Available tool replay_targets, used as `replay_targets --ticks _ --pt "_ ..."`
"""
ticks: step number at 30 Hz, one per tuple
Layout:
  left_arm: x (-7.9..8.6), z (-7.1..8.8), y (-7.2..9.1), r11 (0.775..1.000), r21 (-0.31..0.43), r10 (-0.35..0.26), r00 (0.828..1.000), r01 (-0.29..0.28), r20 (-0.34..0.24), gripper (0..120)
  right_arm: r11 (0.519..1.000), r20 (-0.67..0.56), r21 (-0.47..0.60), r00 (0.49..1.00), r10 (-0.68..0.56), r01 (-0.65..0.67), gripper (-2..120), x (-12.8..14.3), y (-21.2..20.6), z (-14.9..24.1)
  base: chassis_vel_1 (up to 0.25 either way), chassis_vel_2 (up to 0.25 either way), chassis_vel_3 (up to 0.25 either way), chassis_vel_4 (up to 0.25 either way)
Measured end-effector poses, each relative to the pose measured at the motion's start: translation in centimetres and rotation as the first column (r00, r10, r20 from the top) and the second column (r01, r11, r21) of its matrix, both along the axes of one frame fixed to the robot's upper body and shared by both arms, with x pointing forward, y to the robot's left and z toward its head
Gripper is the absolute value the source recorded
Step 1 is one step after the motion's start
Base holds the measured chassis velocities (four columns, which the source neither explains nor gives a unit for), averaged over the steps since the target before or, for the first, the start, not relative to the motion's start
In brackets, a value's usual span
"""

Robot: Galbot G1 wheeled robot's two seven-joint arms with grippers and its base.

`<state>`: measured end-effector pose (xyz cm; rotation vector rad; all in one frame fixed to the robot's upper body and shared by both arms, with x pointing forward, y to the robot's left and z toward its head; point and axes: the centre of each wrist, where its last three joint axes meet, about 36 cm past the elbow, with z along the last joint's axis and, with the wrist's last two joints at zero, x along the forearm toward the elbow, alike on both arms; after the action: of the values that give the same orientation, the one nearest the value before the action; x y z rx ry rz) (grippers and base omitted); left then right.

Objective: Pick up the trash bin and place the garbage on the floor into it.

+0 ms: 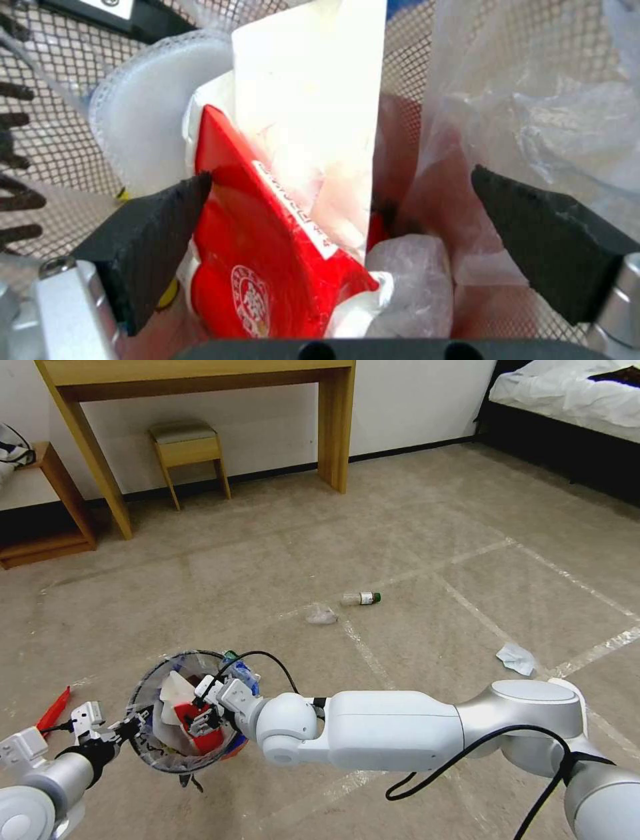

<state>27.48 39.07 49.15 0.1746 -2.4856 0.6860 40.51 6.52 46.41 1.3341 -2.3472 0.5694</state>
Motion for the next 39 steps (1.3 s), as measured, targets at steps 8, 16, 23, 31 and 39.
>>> replay_targets --ticks 8,16,23,31,39 --pt "0.0 -0.1 0.1 1.0 0.001 0.004 1.0 -0.004 -0.003 1 1.0 0.005 0.011 1.0 0.009 -0.009 100 -0.4 -0.1 0.5 0.0 0.0 0.0 0.0" --pt "0.0 -0.2 0.2 1.0 0.001 0.008 1.0 -0.008 -0.005 1 1.0 0.014 0.027 1.0 0.01 -0.011 100 -0.5 0.0 1.3 0.0 0.0 0.0 0.0" --pt "0.1 -0.2 0.4 1.0 0.003 0.013 1.0 -0.013 -0.007 0 0.999 0.017 0.051 1.0 0.016 -0.017 100 -0.7 0.0 2.3 0.0 0.0 0.0 0.0" --pt "0.2 -0.5 0.6 1.0 0.003 0.021 1.0 -0.021 -0.011 0 0.996 0.009 0.081 1.0 0.022 -0.023 100 -1.1 -0.2 2.7 0.0 0.0 0.0 0.0" --pt "0.2 -0.6 0.6 0.999 0.011 0.03 0.999 -0.03 -0.02 0 0.994 -0.012 0.109 1.0 0.028 -0.026 100 -1.3 -0.3 2.1 0.0 0.0 0.0 0.0"
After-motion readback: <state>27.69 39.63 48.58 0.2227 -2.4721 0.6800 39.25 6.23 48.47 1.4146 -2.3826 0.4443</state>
